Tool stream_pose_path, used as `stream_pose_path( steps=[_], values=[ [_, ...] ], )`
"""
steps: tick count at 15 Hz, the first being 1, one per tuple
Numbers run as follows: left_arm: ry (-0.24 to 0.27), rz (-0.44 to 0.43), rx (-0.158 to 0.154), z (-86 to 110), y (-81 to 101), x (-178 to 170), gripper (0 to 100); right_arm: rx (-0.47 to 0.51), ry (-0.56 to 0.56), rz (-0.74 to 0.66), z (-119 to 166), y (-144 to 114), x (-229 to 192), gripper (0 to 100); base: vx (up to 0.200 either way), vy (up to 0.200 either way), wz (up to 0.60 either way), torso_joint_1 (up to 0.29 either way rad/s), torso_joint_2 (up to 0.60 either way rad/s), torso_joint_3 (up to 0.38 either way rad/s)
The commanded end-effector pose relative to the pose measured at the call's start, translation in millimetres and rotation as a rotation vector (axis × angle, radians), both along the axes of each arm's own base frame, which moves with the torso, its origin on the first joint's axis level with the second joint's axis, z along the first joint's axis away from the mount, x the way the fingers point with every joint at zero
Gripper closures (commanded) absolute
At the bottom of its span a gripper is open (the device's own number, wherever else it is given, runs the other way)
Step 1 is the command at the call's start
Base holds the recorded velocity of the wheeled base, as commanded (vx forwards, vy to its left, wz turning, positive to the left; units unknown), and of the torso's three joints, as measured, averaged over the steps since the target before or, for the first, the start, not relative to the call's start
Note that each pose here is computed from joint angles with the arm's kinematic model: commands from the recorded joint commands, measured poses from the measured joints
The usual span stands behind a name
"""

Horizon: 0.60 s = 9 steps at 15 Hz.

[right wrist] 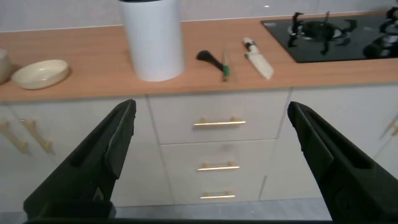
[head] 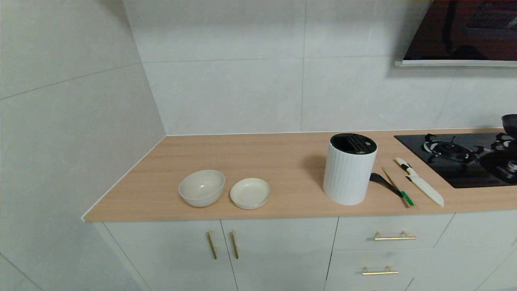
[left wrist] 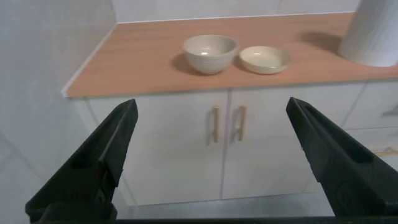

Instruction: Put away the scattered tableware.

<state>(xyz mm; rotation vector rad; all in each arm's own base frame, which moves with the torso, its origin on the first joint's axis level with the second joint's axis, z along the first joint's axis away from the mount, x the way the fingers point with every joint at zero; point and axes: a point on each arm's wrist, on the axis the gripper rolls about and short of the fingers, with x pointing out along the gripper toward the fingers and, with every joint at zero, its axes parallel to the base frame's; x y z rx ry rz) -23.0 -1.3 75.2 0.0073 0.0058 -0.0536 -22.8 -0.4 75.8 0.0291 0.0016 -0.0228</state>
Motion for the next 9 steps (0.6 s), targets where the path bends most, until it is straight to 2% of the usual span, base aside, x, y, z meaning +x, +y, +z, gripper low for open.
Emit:
stream_pose_path(
  steps=[1,9],
  values=[
    [0.0,0.0,0.0,0.0,0.0,0.0,0,0.0,0.0,0.0,0.0,0.0,0.0,0,0.0,0.2,0.0,0.007,0.01,-0.002],
    [0.0,0.0,0.0,0.0,0.0,0.0,0,0.0,0.0,0.0,0.0,0.0,0.0,0,0.0,0.2,0.0,0.002,0.0,0.003]
  ],
)
